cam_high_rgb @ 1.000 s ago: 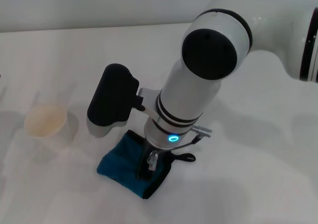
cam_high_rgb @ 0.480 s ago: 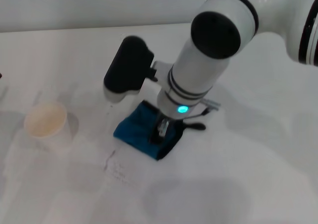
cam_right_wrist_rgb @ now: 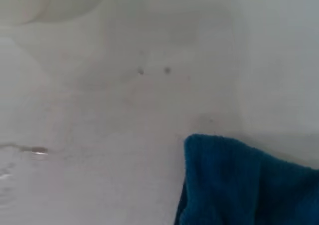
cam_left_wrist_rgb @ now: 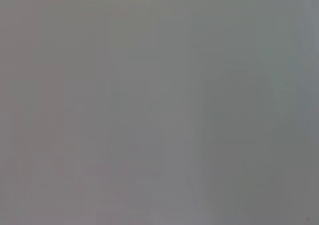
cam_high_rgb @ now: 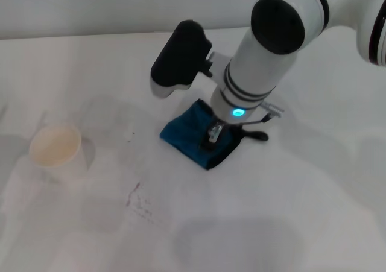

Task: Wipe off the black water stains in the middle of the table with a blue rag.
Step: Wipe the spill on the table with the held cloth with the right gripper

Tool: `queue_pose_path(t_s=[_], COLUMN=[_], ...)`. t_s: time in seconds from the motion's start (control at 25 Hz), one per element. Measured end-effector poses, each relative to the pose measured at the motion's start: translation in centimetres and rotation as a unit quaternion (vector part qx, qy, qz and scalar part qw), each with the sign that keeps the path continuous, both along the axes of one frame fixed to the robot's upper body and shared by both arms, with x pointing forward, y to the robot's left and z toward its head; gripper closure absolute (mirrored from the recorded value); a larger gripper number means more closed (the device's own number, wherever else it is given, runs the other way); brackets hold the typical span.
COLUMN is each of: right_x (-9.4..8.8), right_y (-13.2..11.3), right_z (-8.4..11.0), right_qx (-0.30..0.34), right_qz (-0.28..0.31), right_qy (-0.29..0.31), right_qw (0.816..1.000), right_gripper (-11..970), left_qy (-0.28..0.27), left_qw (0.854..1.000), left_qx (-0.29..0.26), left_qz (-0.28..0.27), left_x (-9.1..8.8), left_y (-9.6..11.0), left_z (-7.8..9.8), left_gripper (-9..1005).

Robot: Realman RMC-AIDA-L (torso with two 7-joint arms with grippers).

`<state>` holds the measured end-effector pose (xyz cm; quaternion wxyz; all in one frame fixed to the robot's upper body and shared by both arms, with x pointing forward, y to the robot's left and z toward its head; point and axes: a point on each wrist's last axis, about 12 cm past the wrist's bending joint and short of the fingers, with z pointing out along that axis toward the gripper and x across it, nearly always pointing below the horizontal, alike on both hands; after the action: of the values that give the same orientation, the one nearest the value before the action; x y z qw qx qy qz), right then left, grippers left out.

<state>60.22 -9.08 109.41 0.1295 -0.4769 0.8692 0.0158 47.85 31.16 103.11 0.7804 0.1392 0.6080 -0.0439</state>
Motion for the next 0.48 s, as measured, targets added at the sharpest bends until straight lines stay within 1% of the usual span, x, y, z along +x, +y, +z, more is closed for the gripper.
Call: queue_pose_path(t_s=[0.24, 0.48], right_x=[-2.2, -4.7], right_y=[2.5, 4.3], right_z=[-0.4, -0.4], right_qx=[0.028, 0.049], right_qz=[0.046, 0.083], right_qy=[0.023, 0.038], right_qw=[0.998, 0.995], right_gripper=[922, 925], left_qy=[0.01, 0.013], left_qw=[1.0, 1.0], left_qx=[0.006, 0.002], left_qz=[0.007, 0.008], left_x=[0.2, -0.2], left_y=[0.3, 0.2], left_z=[-0.2, -0.4], left_gripper=[116, 114])
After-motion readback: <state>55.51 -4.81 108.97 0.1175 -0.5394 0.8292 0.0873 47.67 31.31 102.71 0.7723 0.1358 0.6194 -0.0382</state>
